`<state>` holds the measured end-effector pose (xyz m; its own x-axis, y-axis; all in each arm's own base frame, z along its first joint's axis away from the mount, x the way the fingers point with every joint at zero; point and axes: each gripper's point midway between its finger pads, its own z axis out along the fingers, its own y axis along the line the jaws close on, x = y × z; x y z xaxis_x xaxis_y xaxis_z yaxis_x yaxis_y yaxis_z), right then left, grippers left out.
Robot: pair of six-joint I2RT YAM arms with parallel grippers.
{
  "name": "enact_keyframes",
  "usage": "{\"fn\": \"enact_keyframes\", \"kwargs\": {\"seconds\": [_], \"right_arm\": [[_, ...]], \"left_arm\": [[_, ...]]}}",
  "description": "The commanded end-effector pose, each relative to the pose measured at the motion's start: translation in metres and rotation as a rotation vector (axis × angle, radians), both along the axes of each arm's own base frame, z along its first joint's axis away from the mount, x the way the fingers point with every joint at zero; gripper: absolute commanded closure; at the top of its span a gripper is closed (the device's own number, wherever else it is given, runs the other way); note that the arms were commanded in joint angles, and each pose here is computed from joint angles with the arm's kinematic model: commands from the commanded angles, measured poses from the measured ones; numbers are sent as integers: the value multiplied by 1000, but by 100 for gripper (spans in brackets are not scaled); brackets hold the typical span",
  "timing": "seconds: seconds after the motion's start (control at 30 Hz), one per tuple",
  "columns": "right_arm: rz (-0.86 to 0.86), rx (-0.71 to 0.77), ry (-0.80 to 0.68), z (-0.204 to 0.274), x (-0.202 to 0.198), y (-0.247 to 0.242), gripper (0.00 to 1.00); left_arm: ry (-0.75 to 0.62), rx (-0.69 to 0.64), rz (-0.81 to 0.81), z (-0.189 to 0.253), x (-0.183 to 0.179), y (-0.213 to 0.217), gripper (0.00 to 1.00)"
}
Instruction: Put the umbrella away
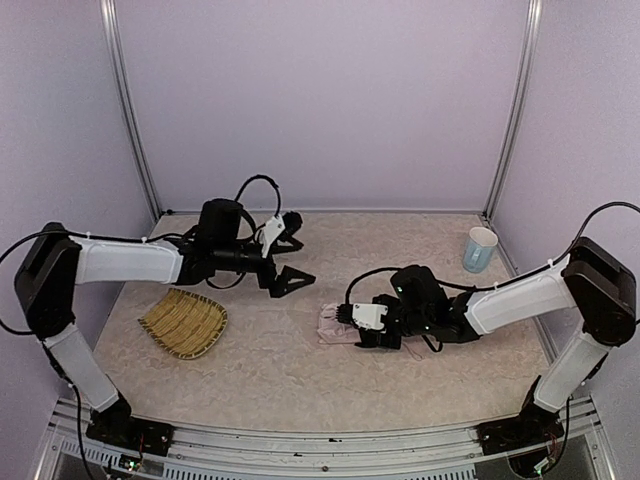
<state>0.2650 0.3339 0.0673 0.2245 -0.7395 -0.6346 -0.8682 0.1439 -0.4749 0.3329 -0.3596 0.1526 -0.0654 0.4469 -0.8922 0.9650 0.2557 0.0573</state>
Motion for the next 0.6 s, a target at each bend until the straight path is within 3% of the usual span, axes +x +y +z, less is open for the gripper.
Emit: {"fn": "enact_keyframes", "kwargs": {"seconds": [0.0,0.07,0.1,0.17,0.23,0.33,0.43,0.57], "right_arm": [[-4,-27,65,-13,-1,-7,100],[-7,-19,71,-13,1,-6,100],[-10,-12,74,-11,3,-5,100],[-10,1,81,-10,4,-4,100],[-12,10,89,-9,6,-5,100],[-16,7,91,-11,7,-7,100],[-18,14,90,-8,8,-9,100],[-18,29,86,-5,9,-8,100]], "left_arm": [[-278,-594,23,154,-15,25,1],[-290,-718,-86,163,-40,29,1],[-260,-701,-169,153,-48,22,1],[-163,-610,-228,120,-46,7,8],[-162,-493,-200,77,-46,-2,16],[-370,-211,-145,9,-53,-15,17],[-398,-13,-133,-37,-53,-28,14],[-464,73,-114,-62,-47,-37,2]]}}
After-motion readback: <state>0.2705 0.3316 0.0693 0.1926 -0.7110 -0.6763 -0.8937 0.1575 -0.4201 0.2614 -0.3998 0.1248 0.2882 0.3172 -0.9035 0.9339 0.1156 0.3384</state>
